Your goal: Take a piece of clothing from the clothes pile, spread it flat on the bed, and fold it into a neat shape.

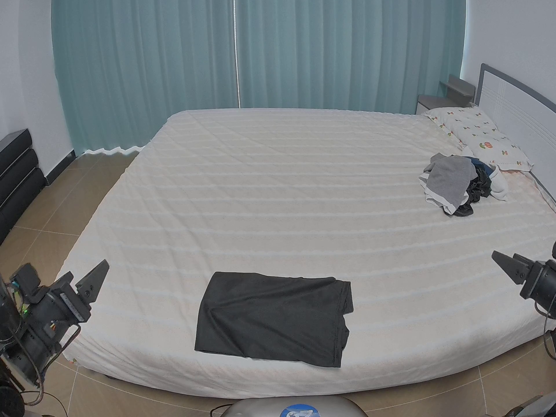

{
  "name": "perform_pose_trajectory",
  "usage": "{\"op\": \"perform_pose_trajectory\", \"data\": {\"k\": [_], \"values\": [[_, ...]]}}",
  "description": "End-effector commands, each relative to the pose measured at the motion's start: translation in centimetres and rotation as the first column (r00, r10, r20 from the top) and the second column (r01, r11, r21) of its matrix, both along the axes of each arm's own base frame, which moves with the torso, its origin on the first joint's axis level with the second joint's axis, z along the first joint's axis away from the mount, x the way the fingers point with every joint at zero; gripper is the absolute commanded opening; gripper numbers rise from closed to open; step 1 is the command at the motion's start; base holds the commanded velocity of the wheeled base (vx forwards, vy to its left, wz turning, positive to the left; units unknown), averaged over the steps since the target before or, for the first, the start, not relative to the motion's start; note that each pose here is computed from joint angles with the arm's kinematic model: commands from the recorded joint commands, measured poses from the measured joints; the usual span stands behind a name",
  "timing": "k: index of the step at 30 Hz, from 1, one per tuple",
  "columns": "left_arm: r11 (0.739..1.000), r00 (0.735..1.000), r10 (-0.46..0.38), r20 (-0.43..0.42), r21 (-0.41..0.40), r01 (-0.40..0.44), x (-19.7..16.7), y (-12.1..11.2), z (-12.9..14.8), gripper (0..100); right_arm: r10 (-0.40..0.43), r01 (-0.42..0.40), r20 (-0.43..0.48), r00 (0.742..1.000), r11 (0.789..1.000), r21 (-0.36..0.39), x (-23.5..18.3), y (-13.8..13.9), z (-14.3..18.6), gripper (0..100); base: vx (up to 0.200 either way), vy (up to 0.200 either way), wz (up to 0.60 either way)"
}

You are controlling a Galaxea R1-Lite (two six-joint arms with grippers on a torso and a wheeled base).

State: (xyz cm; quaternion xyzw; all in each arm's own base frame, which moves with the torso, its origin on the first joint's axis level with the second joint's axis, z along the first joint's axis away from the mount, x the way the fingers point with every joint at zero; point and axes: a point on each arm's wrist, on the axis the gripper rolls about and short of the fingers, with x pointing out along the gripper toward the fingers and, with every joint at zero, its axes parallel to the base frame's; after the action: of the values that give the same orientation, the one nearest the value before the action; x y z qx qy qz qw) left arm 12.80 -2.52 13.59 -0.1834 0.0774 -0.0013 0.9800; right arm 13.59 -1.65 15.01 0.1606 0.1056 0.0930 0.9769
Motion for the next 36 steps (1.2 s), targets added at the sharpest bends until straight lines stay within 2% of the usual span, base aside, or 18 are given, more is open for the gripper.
{"op": "perform_pose_trajectory", "data": {"k": [1, 2, 5, 6, 7, 10, 15, 17, 21, 26, 29, 33, 36], "values": [[0.993, 0.989, -0.003, 0.151, 0.114, -0.014, -8.6, 2.1, 0.6, 100, 0.087, -0.078, 0.116, 0.989, 0.994, -0.081, -8.5, 1.8, 0.8, 100, 0.000, 0.000, 0.00], [0.989, 0.988, -0.010, 0.151, 0.147, -0.012, -10.3, 2.4, 0.1, 100, 0.125, -0.117, 0.090, 0.988, 0.990, -0.083, -9.9, 2.2, 0.6, 100, 0.000, 0.000, 0.00], [0.976, 0.989, -0.015, 0.150, 0.215, -0.018, -12.3, 2.9, -0.3, 100, 0.209, -0.201, 0.088, 0.974, 0.975, -0.099, -11.9, 2.6, 0.5, 100, 0.000, 0.000, 0.00], [0.976, 0.989, -0.015, 0.148, 0.217, -0.018, -12.4, 2.9, -0.3, 100, 0.213, -0.204, 0.088, 0.973, 0.974, -0.101, -12.0, 2.6, 0.5, 100, 0.000, 0.000, 0.00], [0.971, 0.990, -0.014, 0.144, 0.237, -0.021, -13.1, 3.1, -0.6, 100, 0.256, -0.246, 0.088, 0.963, 0.963, -0.109, -13.0, 2.7, 0.5, 100, 0.000, 0.000, 0.00], [0.970, 0.989, -0.010, 0.147, 0.241, -0.026, -13.5, 3.2, -0.7, 100, 0.300, -0.292, 0.057, 0.952, 0.949, -0.122, -14.2, 2.6, -0.1, 100, 0.000, 0.000, 0.00], [0.962, 0.987, 0.056, 0.153, 0.256, -0.094, -13.7, 3.2, -1.0, 100, 0.370, -0.359, 0.075, 0.926, 0.924, -0.132, -16.2, 2.4, -1.4, 100, 0.000, 0.000, 0.00], [0.956, 0.984, 0.086, 0.158, 0.263, -0.126, -13.8, 3.2, -1.0, 100, 0.422, -0.408, 0.095, 0.902, 0.903, -0.136, -17.1, 2.1, -2.0, 100, 0.000, 0.000, 0.00], [0.941, 0.975, 0.162, 0.152, 0.272, -0.199, -14.0, 3.1, -1.3, 100, 0.427, -0.416, 0.061, 0.902, 0.898, -0.141, -17.8, 1.9, -3.2, 100, 0.000, 0.000, 0.00], [0.928, 0.972, 0.147, 0.186, 0.314, -0.200, -15.0, 3.1, -2.1, 100, 0.362, -0.351, 0.046, 0.931, 0.923, -0.157, -17.6, 1.8, -3.5, 100, 0.000, 0.000, 0.00], [0.916, 0.974, 0.149, 0.172, 0.346, -0.202, -15.1, 3.1, -3.1, 100, 0.311, -0.300, 0.034, 0.950, 0.937, -0.177, -17.4, 1.7, -3.9, 100, 0.000, 0.000, 0.00], [0.913, 0.969, 0.156, 0.191, 0.348, -0.215, -15.5, 3.0, -4.2, 100, 0.155, -0.147, 0.016, 0.988, 0.963, -0.224, -17.1, 1.4, -4.4, 100, 0.000, 0.000, 0.00], [0.905, 0.969, 0.153, 0.192, 0.368, -0.215, -15.2, 3.0, -4.8, 100, 0.007, 0.003, 0.033, 0.999, 0.959, -0.283, -16.9, 1.1, -4.5, 100, 0.000, 0.000, 0.00]]}}
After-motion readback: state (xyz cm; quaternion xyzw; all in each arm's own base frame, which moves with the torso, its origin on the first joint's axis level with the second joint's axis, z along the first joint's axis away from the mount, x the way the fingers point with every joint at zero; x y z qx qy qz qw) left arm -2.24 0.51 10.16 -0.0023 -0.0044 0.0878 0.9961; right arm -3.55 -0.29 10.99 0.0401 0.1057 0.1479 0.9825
